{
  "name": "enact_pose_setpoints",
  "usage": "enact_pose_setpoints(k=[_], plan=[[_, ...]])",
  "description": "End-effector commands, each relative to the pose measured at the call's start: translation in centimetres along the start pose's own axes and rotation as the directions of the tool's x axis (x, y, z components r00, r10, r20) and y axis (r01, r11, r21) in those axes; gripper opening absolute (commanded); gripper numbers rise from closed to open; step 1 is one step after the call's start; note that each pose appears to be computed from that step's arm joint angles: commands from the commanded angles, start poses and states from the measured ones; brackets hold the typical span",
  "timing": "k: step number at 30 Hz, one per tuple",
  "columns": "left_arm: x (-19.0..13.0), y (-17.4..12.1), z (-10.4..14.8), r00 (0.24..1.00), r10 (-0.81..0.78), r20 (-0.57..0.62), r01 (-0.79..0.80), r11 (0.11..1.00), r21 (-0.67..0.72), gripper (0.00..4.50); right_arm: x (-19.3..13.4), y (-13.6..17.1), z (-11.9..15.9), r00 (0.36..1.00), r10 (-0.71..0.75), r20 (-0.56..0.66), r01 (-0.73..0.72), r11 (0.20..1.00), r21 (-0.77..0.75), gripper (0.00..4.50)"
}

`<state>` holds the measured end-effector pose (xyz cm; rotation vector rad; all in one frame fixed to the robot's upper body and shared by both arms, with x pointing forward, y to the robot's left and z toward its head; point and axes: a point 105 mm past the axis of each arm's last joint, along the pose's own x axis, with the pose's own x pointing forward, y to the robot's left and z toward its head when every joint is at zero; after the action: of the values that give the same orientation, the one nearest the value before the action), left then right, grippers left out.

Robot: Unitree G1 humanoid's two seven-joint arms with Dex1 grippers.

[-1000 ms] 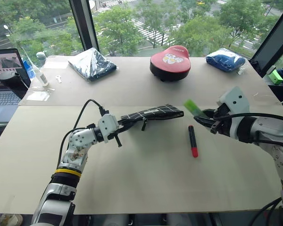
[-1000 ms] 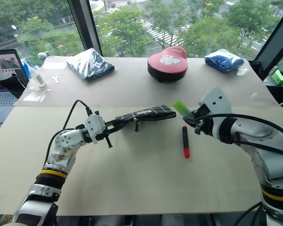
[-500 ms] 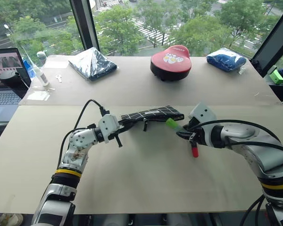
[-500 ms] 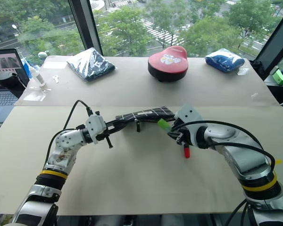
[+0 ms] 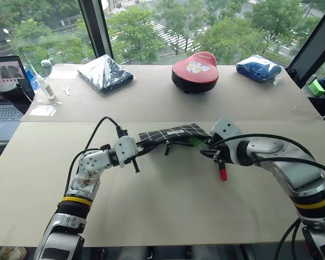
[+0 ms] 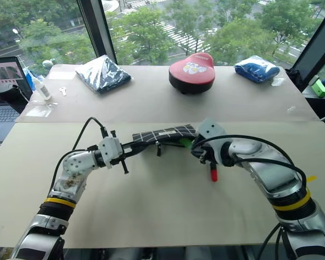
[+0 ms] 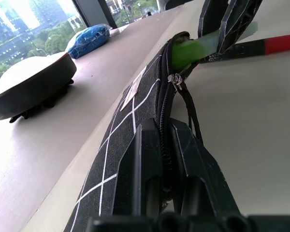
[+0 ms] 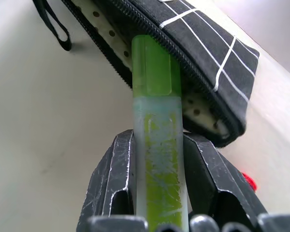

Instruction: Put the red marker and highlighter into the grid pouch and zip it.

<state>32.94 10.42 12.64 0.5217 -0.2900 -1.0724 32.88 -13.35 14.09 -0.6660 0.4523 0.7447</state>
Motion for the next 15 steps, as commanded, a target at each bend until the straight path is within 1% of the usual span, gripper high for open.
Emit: enact_pose_setpoints(k=[1, 4, 6, 9, 11, 12, 14, 15], plan=[[0.3, 0.4, 1.1, 0.999, -0.003, 0.038, 0.001, 0.999, 0.042, 0.00, 0.9, -0.1, 2.5, 0.998, -0.038, 0.043, 0.048, 0.965, -0.258, 1.00], [0.4, 0.5, 1.2, 0.999, -0.001, 0.041, 0.000, 0.999, 0.040, 0.00, 1.8, 0.0, 4.2, 0.994, -0.055, 0.091, 0.084, 0.928, -0.362, 1.00], [0.4, 0.5, 1.3, 0.999, 0.001, 0.045, -0.003, 0.999, 0.036, 0.00, 2.4, 0.3, 5.7, 0.987, -0.055, 0.153, 0.114, 0.906, -0.407, 1.00], [0.4, 0.5, 1.3, 0.999, 0.004, 0.048, -0.006, 0.999, 0.032, 0.00, 2.9, 1.0, 7.2, 0.967, -0.045, 0.251, 0.163, 0.867, -0.472, 1.00], [0.4, 0.6, 1.4, 0.999, 0.010, 0.052, -0.012, 1.000, 0.028, 0.00, 3.1, 1.9, 7.4, 0.958, -0.006, 0.285, 0.161, 0.836, -0.524, 1.00], [0.4, 0.7, 1.5, 0.998, 0.015, 0.053, -0.016, 1.000, 0.024, 0.00, 3.3, 2.4, 7.3, 0.952, 0.016, 0.305, 0.165, 0.812, -0.559, 1.00], [0.3, 0.9, 1.5, 0.998, 0.025, 0.056, -0.026, 1.000, 0.018, 0.00, 3.7, 2.8, 6.5, 0.952, 0.036, 0.305, 0.171, 0.764, -0.622, 1.00], [0.3, 0.9, 1.5, 0.998, 0.027, 0.056, -0.028, 0.999, 0.015, 0.00, 3.7, 3.0, 6.6, 0.943, 0.049, 0.330, 0.189, 0.737, -0.649, 1.00]])
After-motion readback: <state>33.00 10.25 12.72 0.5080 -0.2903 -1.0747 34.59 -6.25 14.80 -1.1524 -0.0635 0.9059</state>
